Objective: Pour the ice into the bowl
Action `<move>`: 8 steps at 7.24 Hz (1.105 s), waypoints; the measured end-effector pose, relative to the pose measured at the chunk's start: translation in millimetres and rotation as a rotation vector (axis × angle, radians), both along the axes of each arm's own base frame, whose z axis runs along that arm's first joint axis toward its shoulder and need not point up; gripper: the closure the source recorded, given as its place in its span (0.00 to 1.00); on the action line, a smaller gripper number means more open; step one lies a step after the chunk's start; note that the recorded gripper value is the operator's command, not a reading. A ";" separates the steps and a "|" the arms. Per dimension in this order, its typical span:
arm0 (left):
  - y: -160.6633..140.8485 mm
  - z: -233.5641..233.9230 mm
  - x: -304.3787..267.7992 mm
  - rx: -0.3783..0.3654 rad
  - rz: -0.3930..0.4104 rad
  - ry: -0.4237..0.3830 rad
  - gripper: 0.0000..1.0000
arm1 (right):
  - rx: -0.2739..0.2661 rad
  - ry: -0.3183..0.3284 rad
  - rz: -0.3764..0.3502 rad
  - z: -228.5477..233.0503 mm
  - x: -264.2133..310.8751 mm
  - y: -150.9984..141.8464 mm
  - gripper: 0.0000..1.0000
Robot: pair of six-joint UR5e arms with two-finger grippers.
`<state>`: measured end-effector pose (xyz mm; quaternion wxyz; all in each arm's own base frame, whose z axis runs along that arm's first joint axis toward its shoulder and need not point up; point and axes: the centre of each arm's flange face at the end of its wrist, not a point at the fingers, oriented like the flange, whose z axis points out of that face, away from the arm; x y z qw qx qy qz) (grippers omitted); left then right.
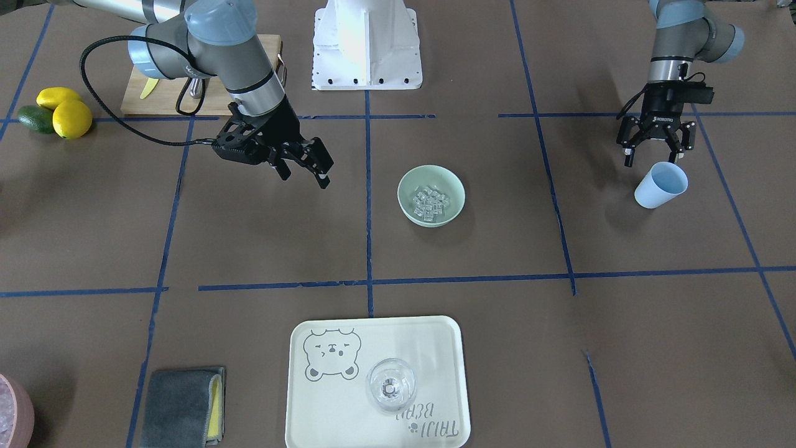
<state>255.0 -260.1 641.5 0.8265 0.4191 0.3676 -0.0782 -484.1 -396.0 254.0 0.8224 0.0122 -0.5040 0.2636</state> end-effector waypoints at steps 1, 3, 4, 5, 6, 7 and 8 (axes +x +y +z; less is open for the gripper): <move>9.5 2.8 -11.7 0.002 0.107 -0.055 0.00 | 0.001 -0.006 0.000 -3.9 -2.5 2.4 0.00; 23.5 8.5 -40.0 -0.016 0.278 -0.133 0.00 | 0.002 -0.035 -0.003 -24.1 -14.1 6.9 0.00; 21.9 10.5 -53.7 -0.044 0.322 -0.137 0.00 | 0.002 -0.043 -0.005 -34.8 -23.9 5.0 0.00; 16.5 10.6 -65.4 -0.052 0.358 -0.141 0.00 | -0.003 -0.042 -0.005 -43.9 -40.2 -1.7 0.00; 7.1 7.2 -78.6 -0.033 0.388 -0.154 0.00 | -0.013 -0.036 -0.005 -54.9 -63.5 -10.8 0.00; -5.4 3.0 -94.4 -0.021 0.422 -0.148 0.00 | -0.019 -0.027 -0.012 -68.2 -89.8 -17.1 0.00; -18.6 -1.2 -111.9 -0.020 0.451 -0.119 0.00 | -0.022 -0.019 -0.025 -80.3 -112.9 -19.0 0.00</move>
